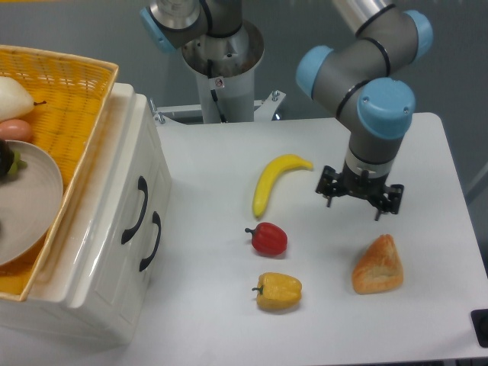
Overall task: Slide the top white drawer open
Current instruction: 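Move the gripper over the banana toward the white cabinet's upper drawer handle, then lower the gripper onto the upper drawer's black handle and close on it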
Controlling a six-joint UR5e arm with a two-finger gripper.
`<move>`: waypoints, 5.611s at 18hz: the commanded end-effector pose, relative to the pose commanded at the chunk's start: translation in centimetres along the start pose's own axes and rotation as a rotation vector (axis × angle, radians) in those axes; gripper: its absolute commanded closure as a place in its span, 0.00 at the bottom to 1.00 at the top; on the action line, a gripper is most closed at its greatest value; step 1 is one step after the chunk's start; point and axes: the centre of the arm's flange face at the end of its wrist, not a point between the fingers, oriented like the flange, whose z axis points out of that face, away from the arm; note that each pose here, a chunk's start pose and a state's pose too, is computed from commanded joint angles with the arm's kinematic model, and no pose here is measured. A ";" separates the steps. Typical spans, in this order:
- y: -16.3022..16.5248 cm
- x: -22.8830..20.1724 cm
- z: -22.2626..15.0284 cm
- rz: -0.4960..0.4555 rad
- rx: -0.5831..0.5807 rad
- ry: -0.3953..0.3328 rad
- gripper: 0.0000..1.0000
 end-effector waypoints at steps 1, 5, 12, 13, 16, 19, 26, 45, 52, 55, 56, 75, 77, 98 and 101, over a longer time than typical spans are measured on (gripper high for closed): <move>-0.5 1.1 -0.5 -0.018 0.003 0.002 0.00; -2.4 5.2 -2.3 -0.072 0.048 0.036 0.00; -3.5 8.6 -2.4 -0.082 0.045 0.113 0.00; -3.6 8.9 -2.4 -0.082 0.045 0.123 0.00; -3.8 9.5 -2.3 -0.118 0.047 0.160 0.00; -4.8 10.9 -2.6 -0.166 0.059 0.178 0.00; -6.9 14.4 -2.2 -0.176 0.060 0.217 0.00; -11.6 21.7 -0.5 -0.152 0.023 0.282 0.00; -11.8 22.6 -0.3 -0.139 0.019 0.285 0.00; -11.8 22.7 -0.2 -0.139 0.016 0.287 0.00; -11.8 22.7 -0.2 -0.140 0.018 0.291 0.00; -11.4 24.0 1.2 -0.149 -0.012 0.309 0.00; -11.4 23.9 1.3 -0.153 -0.013 0.308 0.00; -11.6 25.0 0.5 -0.118 -0.020 0.247 0.34; -11.5 25.1 0.4 -0.118 -0.018 0.246 0.42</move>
